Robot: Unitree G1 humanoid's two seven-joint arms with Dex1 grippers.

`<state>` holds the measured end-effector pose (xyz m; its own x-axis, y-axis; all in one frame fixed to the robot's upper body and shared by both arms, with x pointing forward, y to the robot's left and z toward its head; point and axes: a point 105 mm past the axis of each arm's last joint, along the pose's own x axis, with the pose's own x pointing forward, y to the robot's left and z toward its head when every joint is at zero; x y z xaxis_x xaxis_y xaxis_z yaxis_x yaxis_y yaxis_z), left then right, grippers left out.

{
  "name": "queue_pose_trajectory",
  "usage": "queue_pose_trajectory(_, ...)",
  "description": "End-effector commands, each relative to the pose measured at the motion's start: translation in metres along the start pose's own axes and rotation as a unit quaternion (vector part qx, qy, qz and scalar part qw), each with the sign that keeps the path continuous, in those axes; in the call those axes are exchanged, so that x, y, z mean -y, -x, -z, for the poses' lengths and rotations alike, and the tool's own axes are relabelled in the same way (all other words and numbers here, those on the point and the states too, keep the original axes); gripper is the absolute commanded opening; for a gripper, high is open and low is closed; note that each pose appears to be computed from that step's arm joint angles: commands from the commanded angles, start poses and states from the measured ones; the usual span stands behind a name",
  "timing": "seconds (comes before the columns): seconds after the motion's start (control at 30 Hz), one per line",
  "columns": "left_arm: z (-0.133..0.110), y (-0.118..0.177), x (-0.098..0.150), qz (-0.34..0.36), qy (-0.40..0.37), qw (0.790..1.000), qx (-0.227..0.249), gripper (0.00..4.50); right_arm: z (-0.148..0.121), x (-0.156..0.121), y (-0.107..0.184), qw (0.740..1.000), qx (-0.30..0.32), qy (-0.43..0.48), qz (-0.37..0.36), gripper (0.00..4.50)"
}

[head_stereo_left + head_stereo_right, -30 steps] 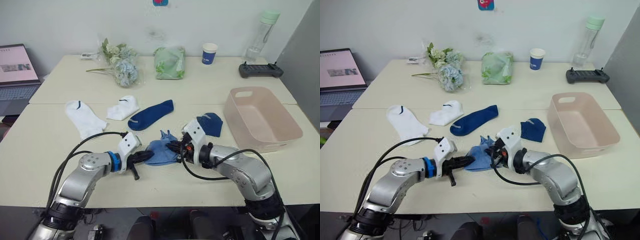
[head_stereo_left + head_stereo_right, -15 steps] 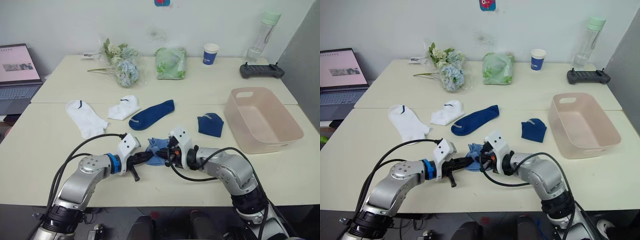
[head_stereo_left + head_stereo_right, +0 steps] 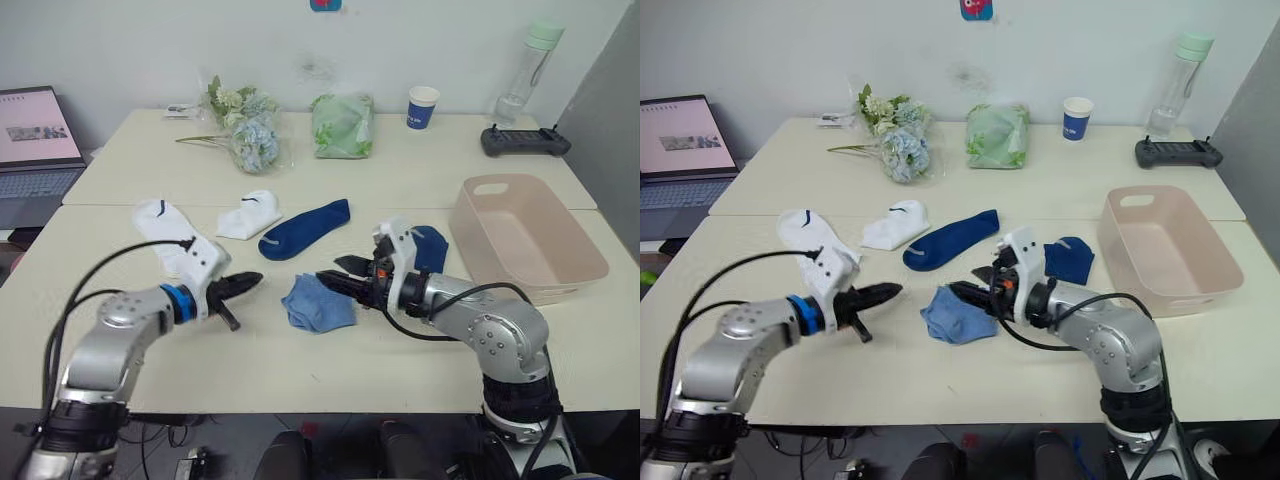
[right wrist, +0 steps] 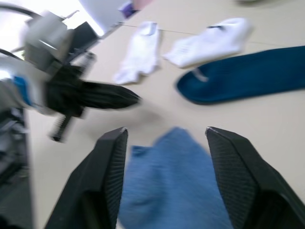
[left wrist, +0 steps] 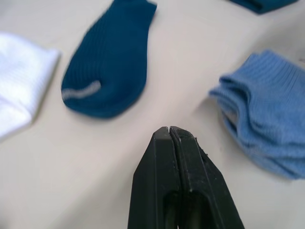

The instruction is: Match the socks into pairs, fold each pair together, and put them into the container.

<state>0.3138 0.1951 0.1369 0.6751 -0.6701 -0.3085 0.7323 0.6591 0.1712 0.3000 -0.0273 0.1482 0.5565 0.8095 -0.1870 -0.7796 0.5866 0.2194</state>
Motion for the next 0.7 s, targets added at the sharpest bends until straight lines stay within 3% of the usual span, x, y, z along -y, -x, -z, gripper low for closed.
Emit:
queue_pose_trajectory(0.03, -0.030, -0.007, 0.023, 0.071, -0.043, 0.996, 0.035, 0.00, 0.005, -0.005, -0.008, 0.999, 0.002, 0.040, -0.007, 1.58)
queue_pose_trajectory(0.17, -0.039, -0.016, 0.045, 0.120, -0.060, 0.990, 0.042, 0.00, 0.019, -0.007, -0.018, 0.997, -0.018, 0.070, -0.012, 0.09)
queue_pose_trajectory(0.33, -0.020, -0.034, 0.065, 0.165, -0.100, 0.981, 0.011, 0.00, 0.038, 0.006, -0.037, 0.994, -0.046, 0.093, 0.027, 0.03)
queue_pose_trajectory(0.47, 0.011, -0.043, 0.077, 0.190, -0.113, 0.975, -0.035, 0.00, 0.049, 0.014, -0.042, 0.991, -0.066, 0.104, 0.043, 0.03)
queue_pose_trajectory(0.7, 0.049, -0.040, 0.062, 0.152, -0.100, 0.979, -0.095, 0.00, 0.050, 0.023, -0.042, 0.990, -0.060, 0.113, 0.065, 0.03)
